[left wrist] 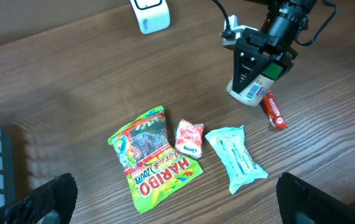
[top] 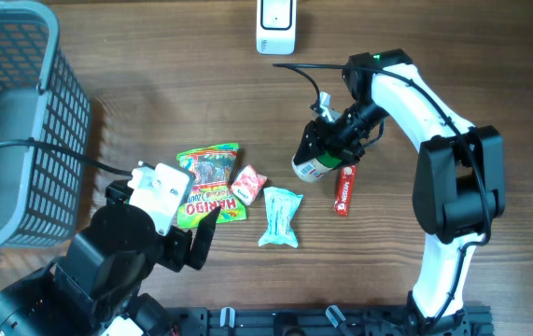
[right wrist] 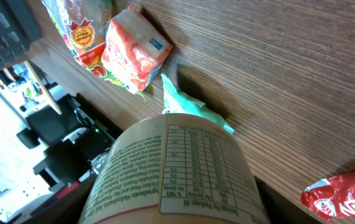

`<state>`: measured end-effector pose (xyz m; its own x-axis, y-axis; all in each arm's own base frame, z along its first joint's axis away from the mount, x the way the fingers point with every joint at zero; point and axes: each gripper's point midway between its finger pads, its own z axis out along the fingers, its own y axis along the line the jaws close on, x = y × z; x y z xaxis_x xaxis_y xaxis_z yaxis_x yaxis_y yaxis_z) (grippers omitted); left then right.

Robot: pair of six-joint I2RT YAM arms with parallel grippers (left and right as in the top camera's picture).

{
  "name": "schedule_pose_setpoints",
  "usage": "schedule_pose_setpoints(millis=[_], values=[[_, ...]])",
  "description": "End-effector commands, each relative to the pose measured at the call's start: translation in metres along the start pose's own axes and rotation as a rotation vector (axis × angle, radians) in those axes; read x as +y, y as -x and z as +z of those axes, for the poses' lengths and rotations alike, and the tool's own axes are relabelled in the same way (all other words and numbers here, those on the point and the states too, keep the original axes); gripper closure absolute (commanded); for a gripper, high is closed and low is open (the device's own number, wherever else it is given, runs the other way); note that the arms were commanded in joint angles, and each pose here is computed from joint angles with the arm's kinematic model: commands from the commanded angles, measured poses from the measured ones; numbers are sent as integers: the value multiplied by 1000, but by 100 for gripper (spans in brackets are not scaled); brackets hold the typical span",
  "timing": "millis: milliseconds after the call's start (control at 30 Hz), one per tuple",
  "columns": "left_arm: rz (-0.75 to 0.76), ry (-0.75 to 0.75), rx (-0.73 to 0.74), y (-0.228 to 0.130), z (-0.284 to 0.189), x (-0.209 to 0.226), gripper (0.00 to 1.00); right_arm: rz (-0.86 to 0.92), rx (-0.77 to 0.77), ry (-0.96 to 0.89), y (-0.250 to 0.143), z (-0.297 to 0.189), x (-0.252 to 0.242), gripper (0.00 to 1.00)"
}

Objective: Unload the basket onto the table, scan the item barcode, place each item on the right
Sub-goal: 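Lift the jar with the right gripper and tilt its label upward, then hold the jar label in front of the white scanner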

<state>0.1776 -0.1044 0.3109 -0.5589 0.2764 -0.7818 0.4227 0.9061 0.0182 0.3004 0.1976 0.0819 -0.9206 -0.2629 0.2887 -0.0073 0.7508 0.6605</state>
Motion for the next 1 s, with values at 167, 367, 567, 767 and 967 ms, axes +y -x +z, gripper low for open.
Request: schedule_pose_setpoints(millis=[167, 367, 567, 767, 967], values=[[18, -2, 1, -1, 0, 0, 0, -5, -261, -136, 62, -40, 15, 52], [18, -2, 1, -1, 0, 0, 0, -21, -772, -444, 158, -90, 30, 47], [18, -2, 1, -1, 0, 0, 0, -119, -1087, -561, 203, -115, 67, 44], [18, -2, 1, -1, 0, 0, 0, -191, -1276, -594, 243, -129, 75, 45], [18, -2, 1, -1, 0, 0, 0, -232, -1400, -753, 266, -144, 60, 53]])
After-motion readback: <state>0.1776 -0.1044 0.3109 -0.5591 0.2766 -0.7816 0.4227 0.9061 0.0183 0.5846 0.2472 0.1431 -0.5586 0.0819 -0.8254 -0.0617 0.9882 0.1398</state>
